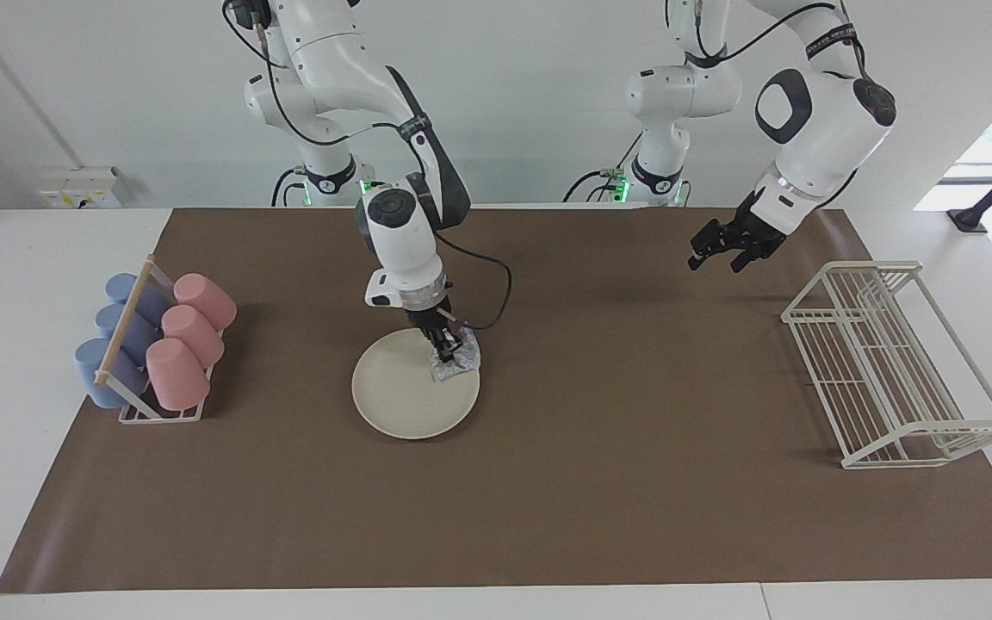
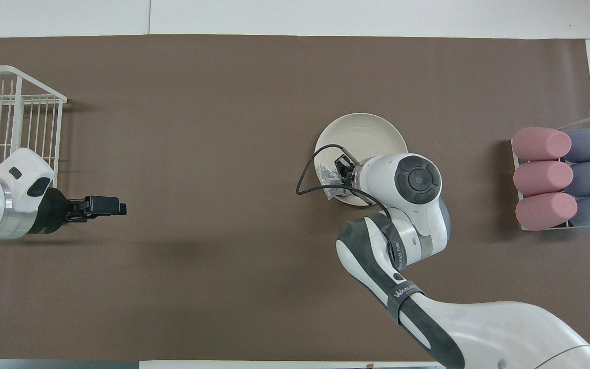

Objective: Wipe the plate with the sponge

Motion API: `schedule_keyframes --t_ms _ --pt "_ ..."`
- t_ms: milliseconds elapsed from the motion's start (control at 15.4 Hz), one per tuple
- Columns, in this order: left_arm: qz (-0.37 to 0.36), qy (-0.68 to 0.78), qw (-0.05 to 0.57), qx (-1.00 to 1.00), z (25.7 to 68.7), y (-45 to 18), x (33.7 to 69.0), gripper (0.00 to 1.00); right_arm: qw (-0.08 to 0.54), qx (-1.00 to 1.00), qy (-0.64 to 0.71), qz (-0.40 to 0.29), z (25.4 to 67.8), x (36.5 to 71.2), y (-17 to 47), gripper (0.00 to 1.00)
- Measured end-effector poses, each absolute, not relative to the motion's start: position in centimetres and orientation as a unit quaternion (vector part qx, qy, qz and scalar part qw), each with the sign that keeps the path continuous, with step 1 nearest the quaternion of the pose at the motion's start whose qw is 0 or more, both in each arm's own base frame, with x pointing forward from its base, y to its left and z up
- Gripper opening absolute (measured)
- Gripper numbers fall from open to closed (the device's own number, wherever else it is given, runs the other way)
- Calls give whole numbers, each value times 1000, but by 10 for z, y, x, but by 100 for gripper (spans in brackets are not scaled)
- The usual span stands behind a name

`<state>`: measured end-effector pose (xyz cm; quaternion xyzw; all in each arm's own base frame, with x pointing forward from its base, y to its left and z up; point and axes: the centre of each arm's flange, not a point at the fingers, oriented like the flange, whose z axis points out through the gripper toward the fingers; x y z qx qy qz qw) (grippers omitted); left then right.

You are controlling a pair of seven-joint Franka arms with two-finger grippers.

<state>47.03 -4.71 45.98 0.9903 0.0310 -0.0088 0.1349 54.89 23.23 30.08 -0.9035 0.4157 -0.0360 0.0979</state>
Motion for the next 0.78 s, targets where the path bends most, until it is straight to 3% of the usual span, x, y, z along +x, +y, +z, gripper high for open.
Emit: schedule_keyframes --t_ms 325,780 --pt "-9 32 135 990 460 -47 470 100 92 -919 380 -50 301 570 174 2" --pt "0 48 134 990 461 -47 473 100 99 -912 396 -37 301 547 236 2"
